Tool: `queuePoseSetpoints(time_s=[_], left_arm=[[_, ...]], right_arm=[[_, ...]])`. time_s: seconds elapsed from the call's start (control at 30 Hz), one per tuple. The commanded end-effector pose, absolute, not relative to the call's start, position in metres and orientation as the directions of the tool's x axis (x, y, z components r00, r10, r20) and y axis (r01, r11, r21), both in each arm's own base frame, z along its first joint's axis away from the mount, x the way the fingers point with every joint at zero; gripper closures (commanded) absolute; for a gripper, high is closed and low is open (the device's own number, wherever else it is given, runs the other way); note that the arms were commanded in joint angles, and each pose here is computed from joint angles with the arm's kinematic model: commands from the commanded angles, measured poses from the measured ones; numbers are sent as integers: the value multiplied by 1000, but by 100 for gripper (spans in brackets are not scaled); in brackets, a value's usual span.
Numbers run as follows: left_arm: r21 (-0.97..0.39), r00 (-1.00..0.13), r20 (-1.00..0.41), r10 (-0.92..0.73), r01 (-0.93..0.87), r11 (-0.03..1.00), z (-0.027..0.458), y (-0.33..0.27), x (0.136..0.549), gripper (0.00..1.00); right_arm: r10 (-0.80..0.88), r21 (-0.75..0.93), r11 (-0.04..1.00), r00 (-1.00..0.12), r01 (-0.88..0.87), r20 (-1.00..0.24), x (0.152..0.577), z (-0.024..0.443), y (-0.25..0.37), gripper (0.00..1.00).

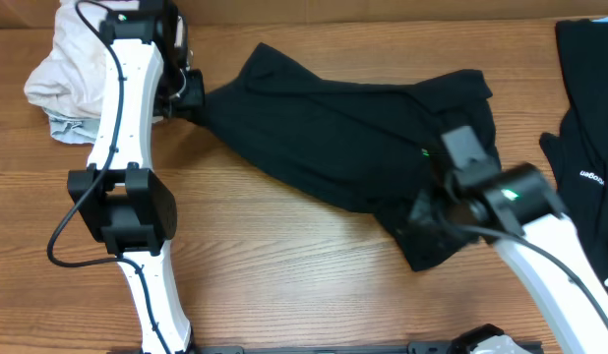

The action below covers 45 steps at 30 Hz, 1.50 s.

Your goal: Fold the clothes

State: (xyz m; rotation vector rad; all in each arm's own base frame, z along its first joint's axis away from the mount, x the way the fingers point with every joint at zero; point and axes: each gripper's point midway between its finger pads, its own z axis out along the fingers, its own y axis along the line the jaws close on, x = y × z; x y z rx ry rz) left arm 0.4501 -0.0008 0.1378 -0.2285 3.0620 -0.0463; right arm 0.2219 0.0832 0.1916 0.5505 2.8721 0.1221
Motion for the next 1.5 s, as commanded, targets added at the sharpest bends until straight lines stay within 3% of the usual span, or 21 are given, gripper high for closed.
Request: queuePoseSetpoints(time_s=[0.0, 0.4, 0.53, 0.7, 1.0, 1.2, 1.23, 1.47], left_arm=[[-31, -986, -137, -94, -91, 995, 169, 0, 457, 96], [-31, -986, -142, -87, -83, 996, 176, -1, 455, 96], [-51, -974, -212, -87, -78, 996, 199, -3, 461, 96], [-116, -916, -391, -85, -43, 992, 259, -13, 474, 96], [-127, -727, -684, -67, 28, 992, 377, -22, 457, 96], [-107, -533, -845, -42, 91, 990, 466, -30, 411, 96], [-104, -460, -887, -40, 115, 988, 495, -34, 391, 96], [-81, -206, -977, -48, 158, 984, 577, -35, 318, 96]], right_arm=[[415, 138, 909, -880, 393, -230, 211, 215, 68, 96], [488, 128, 872, -818, 473, -305, 205, 228, 35, 96], [470, 144, 879, -769, 455, -434, 221, 256, 24, 96], [431, 191, 892, -648, 409, -628, 247, 324, 6, 96], [379, 246, 900, -366, 361, -850, 247, 447, -31, 96], [329, 283, 910, -111, 303, -938, 194, 545, -43, 96], [322, 295, 912, -52, 284, -945, 172, 565, -43, 96], [282, 278, 925, 24, 259, -959, 116, 588, -44, 96]])
